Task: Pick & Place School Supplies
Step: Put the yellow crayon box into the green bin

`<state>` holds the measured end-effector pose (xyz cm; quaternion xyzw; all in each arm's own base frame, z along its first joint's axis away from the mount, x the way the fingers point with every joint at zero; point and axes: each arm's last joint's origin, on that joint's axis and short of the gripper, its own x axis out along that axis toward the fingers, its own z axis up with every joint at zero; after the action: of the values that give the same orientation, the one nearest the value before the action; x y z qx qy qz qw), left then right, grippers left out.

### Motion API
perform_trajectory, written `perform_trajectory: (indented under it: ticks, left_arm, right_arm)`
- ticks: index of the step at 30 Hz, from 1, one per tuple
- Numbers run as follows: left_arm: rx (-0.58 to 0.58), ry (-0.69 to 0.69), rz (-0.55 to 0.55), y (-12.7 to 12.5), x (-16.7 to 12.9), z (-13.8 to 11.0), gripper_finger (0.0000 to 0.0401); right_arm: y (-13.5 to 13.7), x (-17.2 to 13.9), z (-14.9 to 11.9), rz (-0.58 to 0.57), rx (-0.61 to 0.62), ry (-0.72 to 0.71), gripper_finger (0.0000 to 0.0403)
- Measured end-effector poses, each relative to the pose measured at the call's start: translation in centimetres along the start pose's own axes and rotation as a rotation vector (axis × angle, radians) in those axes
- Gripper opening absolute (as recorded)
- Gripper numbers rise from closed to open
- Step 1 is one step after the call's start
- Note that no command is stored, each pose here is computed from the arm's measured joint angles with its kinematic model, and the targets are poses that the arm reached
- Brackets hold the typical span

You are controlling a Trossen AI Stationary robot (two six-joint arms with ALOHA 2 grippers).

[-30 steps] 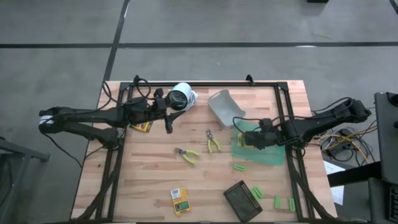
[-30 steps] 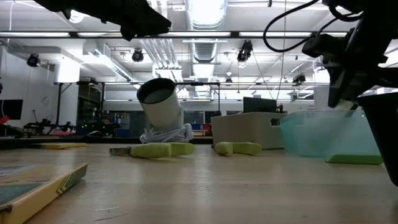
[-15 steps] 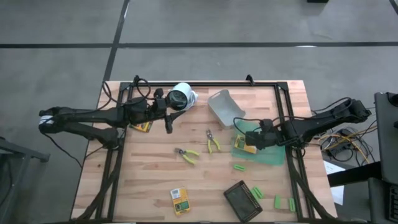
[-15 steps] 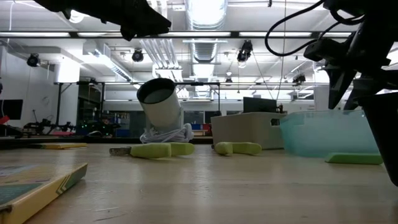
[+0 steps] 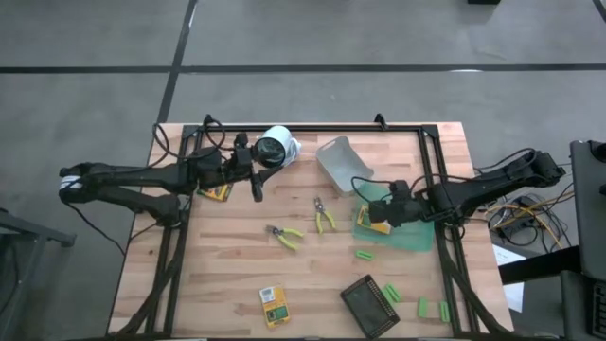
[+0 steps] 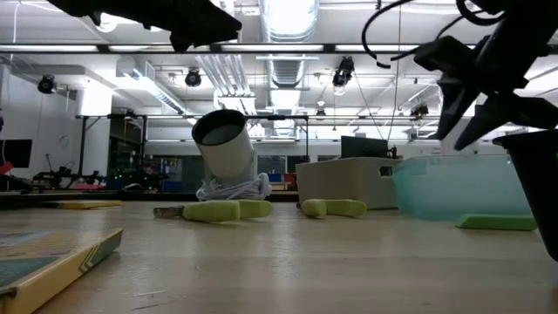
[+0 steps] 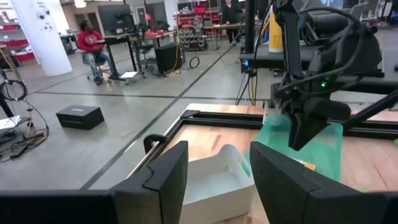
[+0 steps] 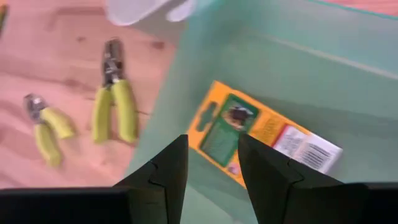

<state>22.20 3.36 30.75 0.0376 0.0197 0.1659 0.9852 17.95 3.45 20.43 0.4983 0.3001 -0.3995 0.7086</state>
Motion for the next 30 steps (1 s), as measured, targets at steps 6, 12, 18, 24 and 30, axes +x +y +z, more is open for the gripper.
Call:
perform_trajectory:
  ticks: [6,12,18,24,30]
  left_arm:
    - [0.012,0.045,-0.003,0.0,0.0,-0.4,0.0179]
    - [0.017,0.118,-0.021,-0.1,-0.1,-1.1,0.0177]
    - [-0.01,0.135,-0.07,-0.2,-0.2,-1.3,0.0177]
    - [-0.048,0.198,-0.071,-0.2,-0.3,-1.5,0.0177]
    - [-0.044,0.303,-0.072,0.0,-0.6,0.0,0.0176]
  right_arm:
    - [2.1,-0.4,0.3,0.188,-0.147,-0.084,0.0121]
    - [4.9,-1.6,0.8,0.419,-0.335,-0.236,0.0111]
    - [6.2,-2.5,1.2,0.507,-0.43,-0.311,0.0104]
    - [6.8,-2.9,1.4,0.555,-0.466,-0.355,0.0095]
    - [7.4,-3.4,1.6,0.606,-0.534,-0.419,0.0085]
